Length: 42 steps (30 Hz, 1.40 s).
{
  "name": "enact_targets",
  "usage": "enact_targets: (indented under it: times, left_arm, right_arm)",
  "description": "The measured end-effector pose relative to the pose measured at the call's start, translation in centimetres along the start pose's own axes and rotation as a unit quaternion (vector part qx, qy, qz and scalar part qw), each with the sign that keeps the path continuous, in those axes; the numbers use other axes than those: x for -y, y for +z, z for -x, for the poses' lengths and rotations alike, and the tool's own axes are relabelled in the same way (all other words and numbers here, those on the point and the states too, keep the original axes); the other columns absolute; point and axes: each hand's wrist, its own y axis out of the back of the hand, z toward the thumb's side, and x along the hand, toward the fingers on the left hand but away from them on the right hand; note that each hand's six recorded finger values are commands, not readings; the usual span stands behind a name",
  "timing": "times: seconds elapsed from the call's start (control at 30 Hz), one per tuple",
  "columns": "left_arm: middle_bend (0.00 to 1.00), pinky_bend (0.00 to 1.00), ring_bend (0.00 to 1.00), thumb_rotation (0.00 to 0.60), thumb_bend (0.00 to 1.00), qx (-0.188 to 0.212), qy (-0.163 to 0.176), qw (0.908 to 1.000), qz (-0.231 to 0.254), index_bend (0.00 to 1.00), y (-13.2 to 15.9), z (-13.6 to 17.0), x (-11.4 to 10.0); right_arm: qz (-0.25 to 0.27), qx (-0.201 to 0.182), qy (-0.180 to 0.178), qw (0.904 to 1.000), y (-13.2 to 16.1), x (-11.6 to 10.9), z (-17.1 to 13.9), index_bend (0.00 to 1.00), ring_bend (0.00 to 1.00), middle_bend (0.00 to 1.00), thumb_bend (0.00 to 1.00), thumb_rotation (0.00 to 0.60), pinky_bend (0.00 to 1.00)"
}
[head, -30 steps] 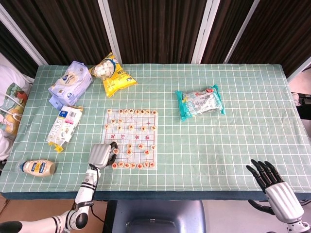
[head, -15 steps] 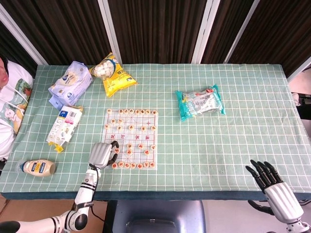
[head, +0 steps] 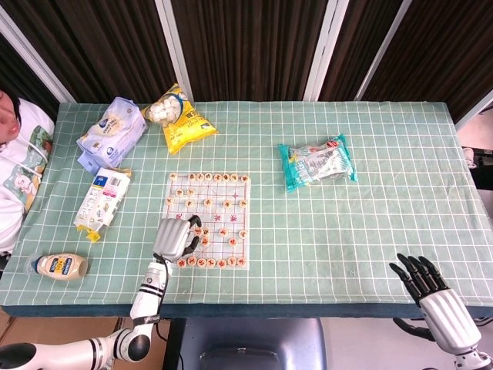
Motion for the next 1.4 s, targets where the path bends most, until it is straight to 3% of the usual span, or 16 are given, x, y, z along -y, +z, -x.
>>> enact_targets:
  times: [0.4, 1.4]
  left_arm:
    - [1.00, 1.00, 1.00, 0.600, 0.37, -0.029, -0.025, 0.9992, -0.008, 0.52, 0.1, -1.3, 1.8]
    - [1.00, 1.00, 1.00, 0.600, 0.37, -0.024, -0.028, 0.9990, -0.023, 0.50, 1.5, -1.8, 2.9]
  right_arm:
    - [0.003, 0.002, 0.001, 1.0000, -0.2, -0.1, 0.0, 0.00, 0.00, 0.00, 0.25, 0.600, 0.00]
    - [0.012, 0.002, -0.001, 0.9999, -0.5, -0.5, -0.5, 0.00, 0.00, 0.00, 0.25, 0.600, 0.00]
